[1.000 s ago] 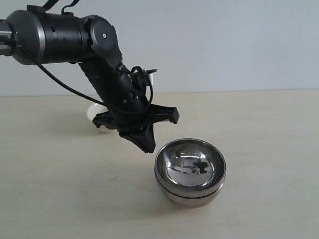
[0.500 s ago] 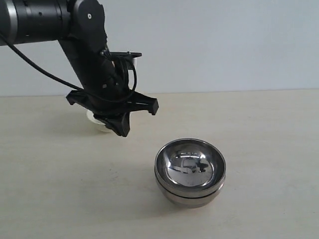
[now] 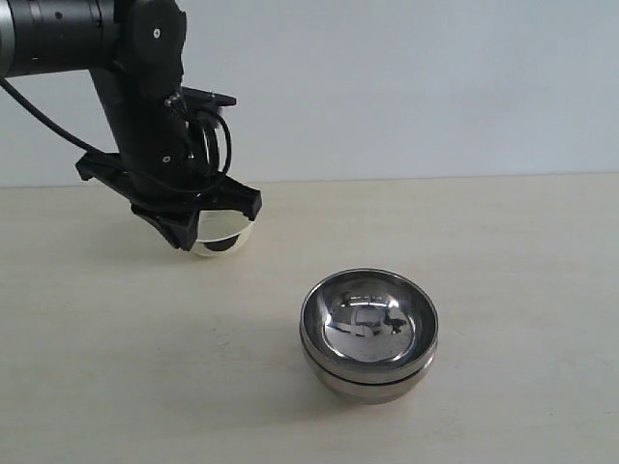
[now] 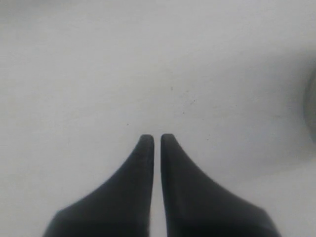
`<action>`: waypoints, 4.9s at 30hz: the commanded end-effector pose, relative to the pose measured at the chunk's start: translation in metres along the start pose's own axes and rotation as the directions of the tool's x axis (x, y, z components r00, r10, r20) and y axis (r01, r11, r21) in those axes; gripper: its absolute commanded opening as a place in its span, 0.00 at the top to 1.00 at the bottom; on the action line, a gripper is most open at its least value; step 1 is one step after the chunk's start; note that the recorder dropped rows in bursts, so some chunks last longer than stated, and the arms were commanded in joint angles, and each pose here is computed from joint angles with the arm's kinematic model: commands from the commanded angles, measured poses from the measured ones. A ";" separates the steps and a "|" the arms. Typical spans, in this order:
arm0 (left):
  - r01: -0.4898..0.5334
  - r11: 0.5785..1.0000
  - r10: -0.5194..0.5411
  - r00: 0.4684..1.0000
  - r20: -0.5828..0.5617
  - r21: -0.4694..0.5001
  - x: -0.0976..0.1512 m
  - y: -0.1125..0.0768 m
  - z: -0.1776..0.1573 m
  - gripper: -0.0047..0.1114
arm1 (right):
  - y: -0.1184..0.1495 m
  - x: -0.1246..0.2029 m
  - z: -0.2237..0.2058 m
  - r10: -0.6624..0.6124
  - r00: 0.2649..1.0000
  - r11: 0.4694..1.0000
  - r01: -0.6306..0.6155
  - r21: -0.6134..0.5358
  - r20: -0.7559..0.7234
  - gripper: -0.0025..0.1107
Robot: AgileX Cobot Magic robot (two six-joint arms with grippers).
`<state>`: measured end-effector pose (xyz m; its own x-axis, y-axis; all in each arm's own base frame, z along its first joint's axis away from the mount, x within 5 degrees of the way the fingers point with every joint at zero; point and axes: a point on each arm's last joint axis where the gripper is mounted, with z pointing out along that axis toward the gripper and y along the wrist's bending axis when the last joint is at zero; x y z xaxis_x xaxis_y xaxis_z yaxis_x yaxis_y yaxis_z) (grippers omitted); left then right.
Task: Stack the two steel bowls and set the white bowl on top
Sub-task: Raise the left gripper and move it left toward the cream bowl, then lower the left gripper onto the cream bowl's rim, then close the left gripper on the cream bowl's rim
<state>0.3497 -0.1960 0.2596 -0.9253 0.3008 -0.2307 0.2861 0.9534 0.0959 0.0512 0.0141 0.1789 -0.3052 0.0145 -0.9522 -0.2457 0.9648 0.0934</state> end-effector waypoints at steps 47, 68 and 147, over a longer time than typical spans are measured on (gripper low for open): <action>-0.330 0.931 0.354 0.919 0.174 -0.155 -0.045 0.045 0.094 0.40 | 0.000 -0.001 -0.001 -0.002 1.000 1.000 0.002 0.002 0.016 0.98; -0.501 0.849 0.519 0.849 0.095 -0.168 -0.045 0.040 0.142 0.45 | 0.000 -0.001 -0.001 -0.002 1.000 1.000 0.002 0.002 0.016 0.98; -0.755 0.554 0.828 0.545 0.133 -0.351 -0.061 0.020 0.165 0.52 | 0.000 -0.001 -0.001 -0.002 1.000 1.000 0.002 0.002 0.016 0.98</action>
<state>0.4508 -0.1926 0.1132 -0.2251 0.9624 -0.1519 0.7819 0.2715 0.5612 0.0512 0.0141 0.1789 -0.3052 0.0145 -0.9522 -0.2457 0.9648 0.0934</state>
